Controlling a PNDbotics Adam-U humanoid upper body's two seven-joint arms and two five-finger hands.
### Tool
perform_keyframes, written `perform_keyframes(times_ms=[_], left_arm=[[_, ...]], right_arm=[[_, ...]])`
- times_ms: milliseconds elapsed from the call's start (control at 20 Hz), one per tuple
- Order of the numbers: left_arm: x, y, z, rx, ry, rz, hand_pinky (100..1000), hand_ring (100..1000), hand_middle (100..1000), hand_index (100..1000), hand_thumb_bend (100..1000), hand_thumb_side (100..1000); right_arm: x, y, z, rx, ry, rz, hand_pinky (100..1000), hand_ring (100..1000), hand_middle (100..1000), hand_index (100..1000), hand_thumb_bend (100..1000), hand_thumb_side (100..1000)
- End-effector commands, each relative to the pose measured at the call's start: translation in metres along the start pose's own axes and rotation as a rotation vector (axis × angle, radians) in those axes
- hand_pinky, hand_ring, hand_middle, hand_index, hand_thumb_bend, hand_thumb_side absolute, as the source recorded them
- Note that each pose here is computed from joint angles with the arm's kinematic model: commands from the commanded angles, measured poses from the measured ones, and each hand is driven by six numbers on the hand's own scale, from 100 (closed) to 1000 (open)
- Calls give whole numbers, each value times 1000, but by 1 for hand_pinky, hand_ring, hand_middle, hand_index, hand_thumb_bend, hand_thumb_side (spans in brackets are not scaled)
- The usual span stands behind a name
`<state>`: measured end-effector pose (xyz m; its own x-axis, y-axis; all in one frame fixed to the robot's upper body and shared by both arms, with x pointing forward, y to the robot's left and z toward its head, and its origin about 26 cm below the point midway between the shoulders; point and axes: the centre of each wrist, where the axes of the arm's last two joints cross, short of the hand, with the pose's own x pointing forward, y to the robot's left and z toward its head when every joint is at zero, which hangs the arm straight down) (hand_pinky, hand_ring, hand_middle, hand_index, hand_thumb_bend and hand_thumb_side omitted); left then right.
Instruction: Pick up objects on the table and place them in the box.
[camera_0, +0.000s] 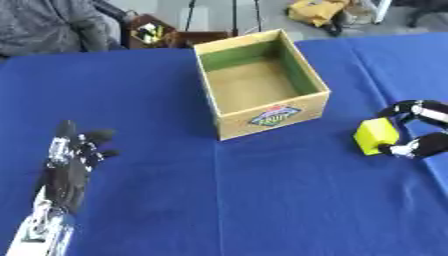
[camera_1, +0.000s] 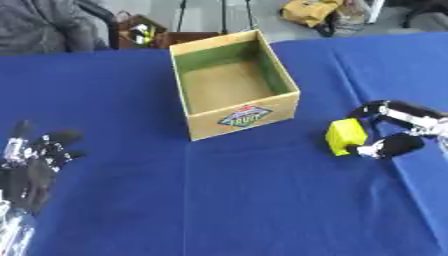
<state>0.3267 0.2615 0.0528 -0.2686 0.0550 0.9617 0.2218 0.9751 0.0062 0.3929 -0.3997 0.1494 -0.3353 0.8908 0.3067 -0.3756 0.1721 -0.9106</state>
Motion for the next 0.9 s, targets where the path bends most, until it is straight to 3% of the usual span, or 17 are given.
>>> perform_keyframes(times_ms=[50,450,900], left_arm=[[6,4,-2,-10,-15,-18,729,870,709,659,412,1000],[6,4,-2,-9,-16,-19,729,870,709,659,413,1000],[6,4,-2,-10,-15,-19,729,870,709,659,413,1000]], right_arm=[[8,-22,7,-28,-20,49,842,922,848,888,415,421],[18,-26,6,-10,-43,72,841,917,829,876,400,404],[14,-21,4,47,-7,81,844,914,812,861,243,261]])
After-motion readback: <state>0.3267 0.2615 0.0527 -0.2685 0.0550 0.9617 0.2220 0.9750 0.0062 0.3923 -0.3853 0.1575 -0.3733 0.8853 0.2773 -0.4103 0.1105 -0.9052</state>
